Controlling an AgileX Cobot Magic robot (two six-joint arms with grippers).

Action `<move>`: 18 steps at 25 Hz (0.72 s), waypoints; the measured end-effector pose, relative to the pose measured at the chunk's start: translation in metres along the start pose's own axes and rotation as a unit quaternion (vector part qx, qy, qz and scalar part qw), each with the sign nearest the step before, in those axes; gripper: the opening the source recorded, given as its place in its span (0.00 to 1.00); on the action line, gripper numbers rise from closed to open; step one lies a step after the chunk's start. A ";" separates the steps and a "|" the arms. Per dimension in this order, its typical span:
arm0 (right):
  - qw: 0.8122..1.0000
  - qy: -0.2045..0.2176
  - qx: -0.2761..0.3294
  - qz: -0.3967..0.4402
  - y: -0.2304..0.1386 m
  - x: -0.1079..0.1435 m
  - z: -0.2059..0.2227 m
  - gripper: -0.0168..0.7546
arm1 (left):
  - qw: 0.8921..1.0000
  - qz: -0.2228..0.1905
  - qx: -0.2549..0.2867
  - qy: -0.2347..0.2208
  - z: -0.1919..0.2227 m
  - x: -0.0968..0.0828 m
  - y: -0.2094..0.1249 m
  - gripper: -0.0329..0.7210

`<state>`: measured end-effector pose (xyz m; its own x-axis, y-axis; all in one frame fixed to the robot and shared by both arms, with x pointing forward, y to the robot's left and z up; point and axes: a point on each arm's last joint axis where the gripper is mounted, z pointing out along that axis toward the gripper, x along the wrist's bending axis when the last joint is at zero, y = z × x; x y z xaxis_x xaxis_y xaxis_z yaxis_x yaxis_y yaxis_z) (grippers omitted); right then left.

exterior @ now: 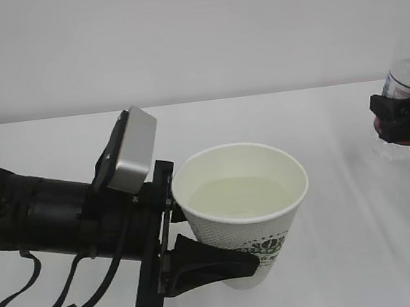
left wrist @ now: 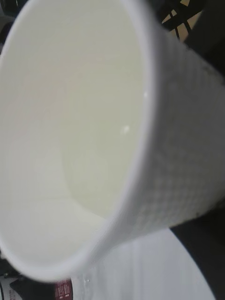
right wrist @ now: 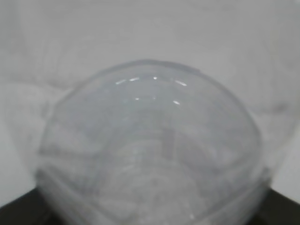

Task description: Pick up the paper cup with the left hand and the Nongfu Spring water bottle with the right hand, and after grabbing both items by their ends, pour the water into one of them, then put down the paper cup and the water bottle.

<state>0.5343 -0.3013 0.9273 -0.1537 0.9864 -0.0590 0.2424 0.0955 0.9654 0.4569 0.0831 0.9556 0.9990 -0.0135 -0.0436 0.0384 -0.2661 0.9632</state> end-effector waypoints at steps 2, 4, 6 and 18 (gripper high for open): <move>1.000 0.001 0.003 0.002 -0.003 0.000 0.001 0.65 | 1.000 0.000 0.000 0.000 0.000 0.000 0.000 0.65; 1.000 -0.001 0.008 0.005 -0.006 0.000 0.003 0.65 | 1.000 0.000 0.000 0.000 0.000 0.000 0.000 0.65; 1.000 -0.006 0.012 0.009 -0.010 -0.001 0.004 0.65 | 1.000 0.000 0.000 0.000 0.000 0.000 0.000 0.65; 1.000 -0.009 0.015 0.007 -0.025 -0.001 0.010 0.65 | 1.000 0.000 0.000 0.000 0.000 0.000 0.000 0.65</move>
<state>0.5384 -0.3035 0.9010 -0.1329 0.9899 -0.0503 0.2736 0.0854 0.9581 0.4569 0.0831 0.9556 0.9990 -0.0135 -0.0436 0.0384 -0.2661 0.9632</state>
